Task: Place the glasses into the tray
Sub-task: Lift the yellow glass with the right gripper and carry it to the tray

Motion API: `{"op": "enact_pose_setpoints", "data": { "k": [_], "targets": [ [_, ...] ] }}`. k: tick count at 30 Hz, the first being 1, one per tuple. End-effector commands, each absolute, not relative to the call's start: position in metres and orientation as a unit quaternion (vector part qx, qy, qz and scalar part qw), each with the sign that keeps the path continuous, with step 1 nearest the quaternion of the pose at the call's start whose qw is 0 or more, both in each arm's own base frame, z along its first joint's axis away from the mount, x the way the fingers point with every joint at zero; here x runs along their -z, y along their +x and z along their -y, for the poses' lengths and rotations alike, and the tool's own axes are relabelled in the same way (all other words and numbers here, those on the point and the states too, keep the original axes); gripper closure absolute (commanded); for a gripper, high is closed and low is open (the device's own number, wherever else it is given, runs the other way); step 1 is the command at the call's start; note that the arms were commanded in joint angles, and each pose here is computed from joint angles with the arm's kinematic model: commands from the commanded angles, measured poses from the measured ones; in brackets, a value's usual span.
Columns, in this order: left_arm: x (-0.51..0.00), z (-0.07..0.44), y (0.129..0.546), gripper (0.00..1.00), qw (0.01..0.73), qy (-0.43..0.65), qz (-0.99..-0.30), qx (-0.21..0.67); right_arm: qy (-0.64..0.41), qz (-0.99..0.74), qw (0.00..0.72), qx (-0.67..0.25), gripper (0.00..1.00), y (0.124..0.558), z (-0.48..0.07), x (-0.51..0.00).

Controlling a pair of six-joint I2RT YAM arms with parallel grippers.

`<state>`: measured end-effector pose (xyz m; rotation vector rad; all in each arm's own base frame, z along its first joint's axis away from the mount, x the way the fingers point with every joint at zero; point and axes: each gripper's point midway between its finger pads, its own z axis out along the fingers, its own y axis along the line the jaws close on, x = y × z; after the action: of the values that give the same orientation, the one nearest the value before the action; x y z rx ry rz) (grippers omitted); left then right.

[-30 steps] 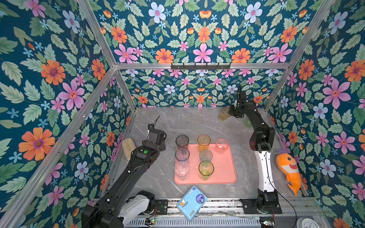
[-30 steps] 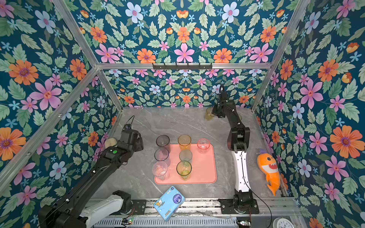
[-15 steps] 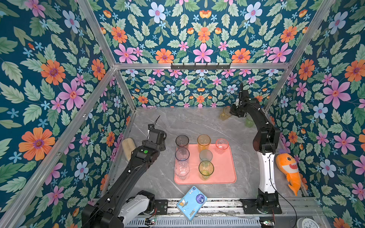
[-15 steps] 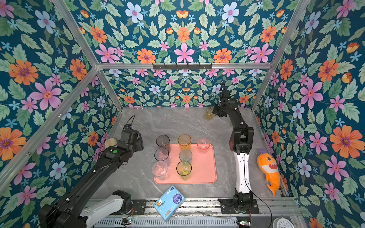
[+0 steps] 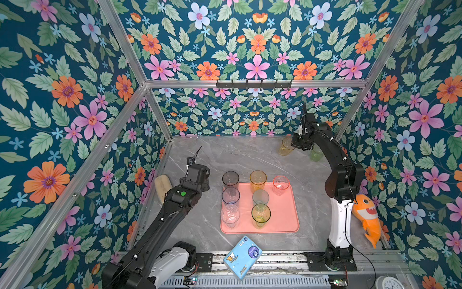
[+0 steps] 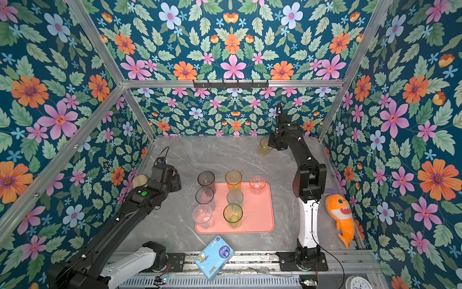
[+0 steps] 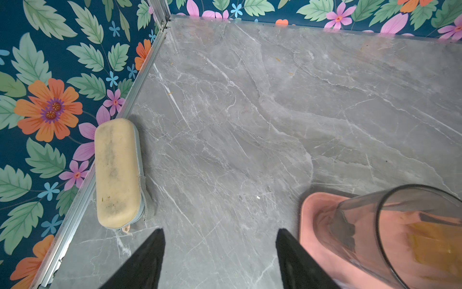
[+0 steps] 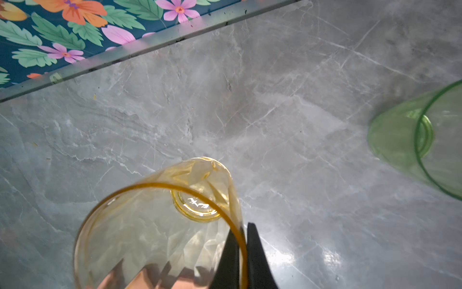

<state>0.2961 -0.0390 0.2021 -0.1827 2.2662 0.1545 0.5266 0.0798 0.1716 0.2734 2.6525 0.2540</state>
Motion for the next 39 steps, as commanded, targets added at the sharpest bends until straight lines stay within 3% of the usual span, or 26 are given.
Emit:
{"op": "enact_pose_setpoints", "data": {
  "k": [1, 19, 39],
  "targets": [
    [-0.203, 0.039, 0.296, 0.27, 0.422, -0.072, -0.902, -0.060, 0.101, -0.967, 0.223, -0.071, 1.00, 0.511, -0.073, -0.174],
    [-0.206, 0.042, 0.297, 0.27, 0.425, -0.068, -0.901, -0.051, 0.120, -0.972, 0.201, -0.006, 1.00, 0.423, -0.043, -0.170],
    [-0.208, 0.046, 0.297, 0.27, 0.429, -0.067, -0.900, -0.037, 0.121, -0.972, 0.203, -0.004, 1.00, 0.326, -0.042, -0.156]
  ]
}}
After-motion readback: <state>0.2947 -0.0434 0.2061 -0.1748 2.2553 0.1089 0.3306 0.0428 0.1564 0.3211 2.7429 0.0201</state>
